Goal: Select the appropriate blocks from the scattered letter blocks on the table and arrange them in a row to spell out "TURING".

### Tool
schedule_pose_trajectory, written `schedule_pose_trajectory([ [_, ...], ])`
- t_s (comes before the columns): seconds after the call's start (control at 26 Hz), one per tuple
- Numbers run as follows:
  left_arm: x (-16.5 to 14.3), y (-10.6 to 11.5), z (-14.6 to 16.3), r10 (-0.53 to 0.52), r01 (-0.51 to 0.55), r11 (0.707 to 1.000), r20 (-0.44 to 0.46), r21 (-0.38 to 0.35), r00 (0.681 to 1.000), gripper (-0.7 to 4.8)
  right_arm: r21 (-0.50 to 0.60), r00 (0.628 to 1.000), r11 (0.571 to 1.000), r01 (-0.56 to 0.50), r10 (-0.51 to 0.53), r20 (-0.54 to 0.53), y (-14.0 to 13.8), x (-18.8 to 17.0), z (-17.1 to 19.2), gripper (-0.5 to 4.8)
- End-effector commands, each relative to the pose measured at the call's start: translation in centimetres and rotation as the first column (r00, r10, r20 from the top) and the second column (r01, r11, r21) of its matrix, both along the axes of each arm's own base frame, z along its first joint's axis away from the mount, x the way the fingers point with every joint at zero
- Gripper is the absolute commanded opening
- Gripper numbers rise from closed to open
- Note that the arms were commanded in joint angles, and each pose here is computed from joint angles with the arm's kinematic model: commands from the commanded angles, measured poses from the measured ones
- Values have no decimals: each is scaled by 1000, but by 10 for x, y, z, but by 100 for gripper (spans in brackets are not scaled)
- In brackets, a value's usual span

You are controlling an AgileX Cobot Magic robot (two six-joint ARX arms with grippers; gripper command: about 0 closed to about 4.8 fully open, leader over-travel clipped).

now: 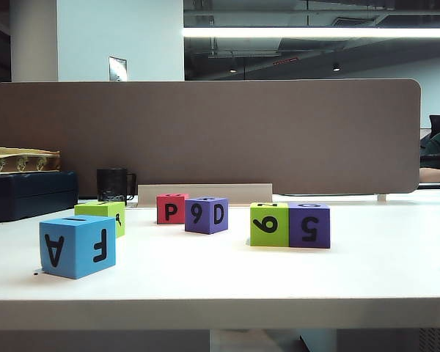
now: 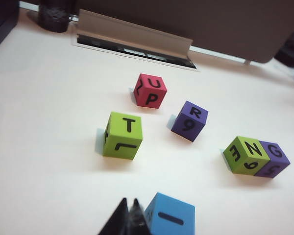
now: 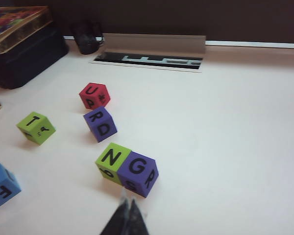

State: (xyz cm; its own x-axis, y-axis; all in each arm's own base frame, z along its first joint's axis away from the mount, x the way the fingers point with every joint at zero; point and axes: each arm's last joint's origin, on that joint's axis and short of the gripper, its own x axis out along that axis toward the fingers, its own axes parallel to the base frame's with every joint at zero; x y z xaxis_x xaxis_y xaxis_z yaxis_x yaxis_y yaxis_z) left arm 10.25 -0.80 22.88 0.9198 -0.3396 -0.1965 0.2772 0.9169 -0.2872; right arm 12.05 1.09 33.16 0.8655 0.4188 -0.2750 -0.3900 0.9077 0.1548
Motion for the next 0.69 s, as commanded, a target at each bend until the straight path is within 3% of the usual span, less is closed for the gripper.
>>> schedule_pose_trajectory([
  [0.04, 14, 0, 20, -38, 39, 997, -14, 70, 999, -6, 7, 998, 998, -56, 56, 3, 4, 1, 2, -1],
  [0.15, 32, -1, 34, -62, 69, 994, -84, 89, 995, -6, 7, 994, 994, -106, 106, -9, 10, 3, 1, -1],
  [0.38, 56, -10, 47, -125, 139, 986, -143, 90, 982, -6, 7, 983, 983, -182, 182, -37, 21, 8, -1, -1],
  [0.5, 68, -24, 50, -197, 219, 967, -164, 132, 967, -6, 7, 976, 977, -212, 212, -50, 26, 10, -3, -1],
  [0.69, 84, -45, 50, -279, 312, 941, -216, 131, 935, -6, 8, 973, 974, -225, 225, -56, 28, 11, -3, -1],
])
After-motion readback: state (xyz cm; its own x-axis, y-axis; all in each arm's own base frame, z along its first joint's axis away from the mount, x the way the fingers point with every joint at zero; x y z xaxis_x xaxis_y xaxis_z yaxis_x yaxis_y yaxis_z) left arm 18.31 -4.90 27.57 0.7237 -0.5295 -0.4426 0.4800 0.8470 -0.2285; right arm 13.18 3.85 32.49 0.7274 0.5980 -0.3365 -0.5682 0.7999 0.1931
